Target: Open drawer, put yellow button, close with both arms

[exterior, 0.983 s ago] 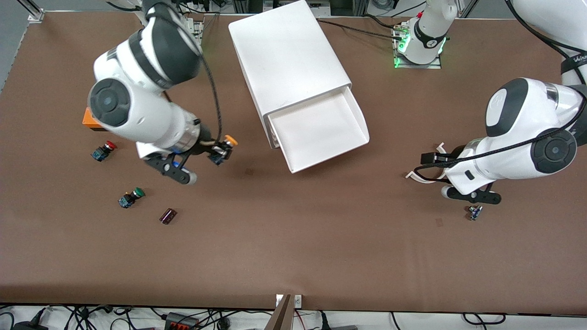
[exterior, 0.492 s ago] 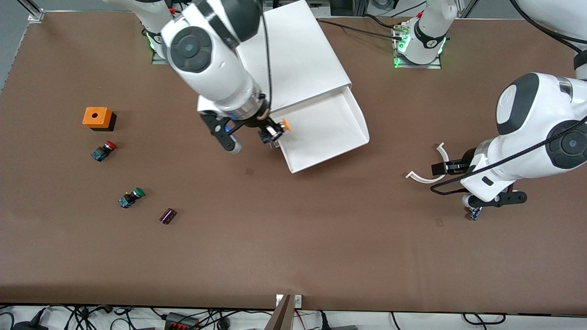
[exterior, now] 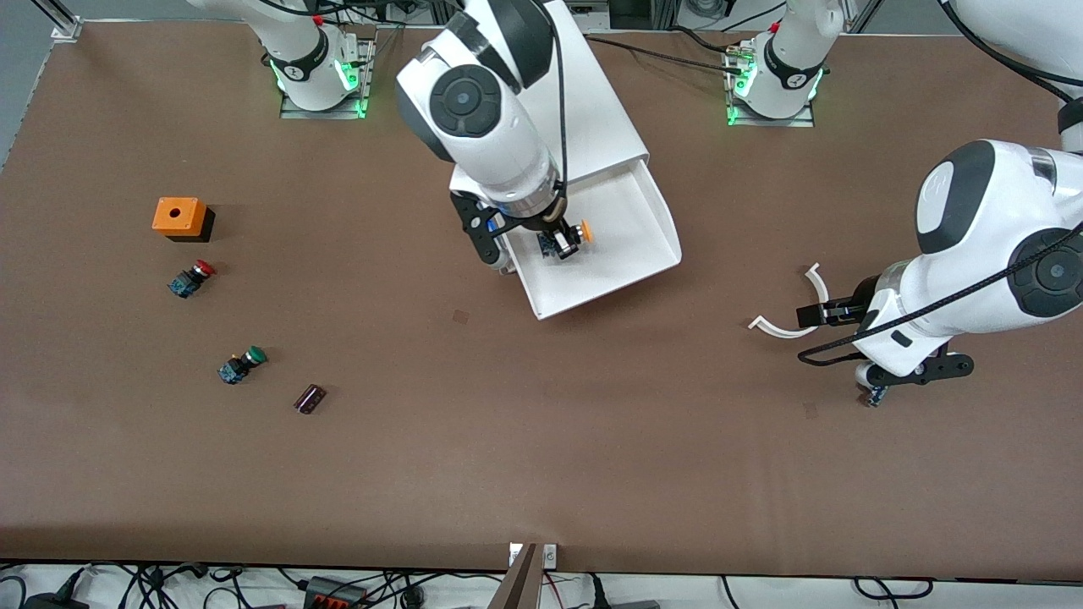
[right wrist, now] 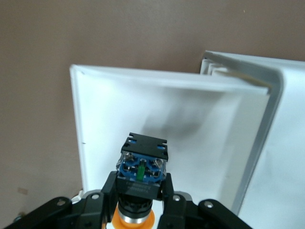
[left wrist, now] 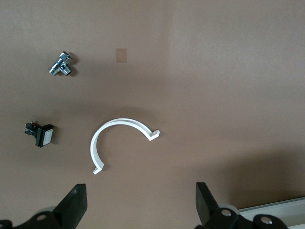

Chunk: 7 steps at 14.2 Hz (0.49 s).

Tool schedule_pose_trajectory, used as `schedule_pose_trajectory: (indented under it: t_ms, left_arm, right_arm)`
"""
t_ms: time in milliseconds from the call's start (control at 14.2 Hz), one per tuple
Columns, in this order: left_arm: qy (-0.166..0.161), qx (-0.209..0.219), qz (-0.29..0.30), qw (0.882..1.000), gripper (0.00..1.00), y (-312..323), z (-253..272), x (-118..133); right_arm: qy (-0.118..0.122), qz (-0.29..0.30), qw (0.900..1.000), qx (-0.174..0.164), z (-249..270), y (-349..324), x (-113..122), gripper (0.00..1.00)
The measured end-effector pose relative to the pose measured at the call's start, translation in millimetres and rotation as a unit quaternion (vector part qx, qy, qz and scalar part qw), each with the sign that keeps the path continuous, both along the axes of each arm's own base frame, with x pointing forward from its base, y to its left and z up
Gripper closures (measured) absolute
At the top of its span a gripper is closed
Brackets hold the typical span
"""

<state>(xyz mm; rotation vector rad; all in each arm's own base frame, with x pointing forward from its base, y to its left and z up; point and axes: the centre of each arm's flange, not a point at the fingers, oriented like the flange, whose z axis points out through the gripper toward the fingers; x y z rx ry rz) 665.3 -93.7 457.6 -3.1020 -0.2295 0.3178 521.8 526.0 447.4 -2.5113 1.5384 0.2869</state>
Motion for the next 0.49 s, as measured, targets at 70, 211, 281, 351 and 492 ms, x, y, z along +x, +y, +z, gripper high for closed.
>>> schedule_pose_trajectory:
  t_ms: [70, 211, 281, 351, 492]
  left_arm:
    - [0.0, 0.0, 0.0, 1.0, 0.0, -0.1, 0.0, 0.0]
    - [0.0, 0.0, -0.001, 1.0, 0.0, -0.1, -0.1, -0.1]
    - [0.001, 0.0, -0.001, 1.0, 0.0, -0.1, -0.2, -0.1]
    - [0.001, 0.0, -0.001, 1.0, 0.0, -0.2, -0.3, -0.1]
    - [0.001, 0.0, -0.001, 1.0, 0.0, -0.2, -0.3, -0.1]
  right_arm:
    - [0.003, -0.006, 1.0, -0.004, -8.0, 7.6, -4.7, 0.6]
    - [0.007, -0.027, 1.0, -0.005, -20.5, 20.8, -8.1, 0.6]
    - [0.008, -0.035, 0.999, -0.005, -25.5, 25.5, -7.6, 0.6]
    - [0.01, -0.038, 0.999, -0.006, -30.9, 28.8, -6.9, 0.6]
    - [0.013, -0.041, 0.999, -0.009, -39.3, 32.9, -6.2, 0.6]
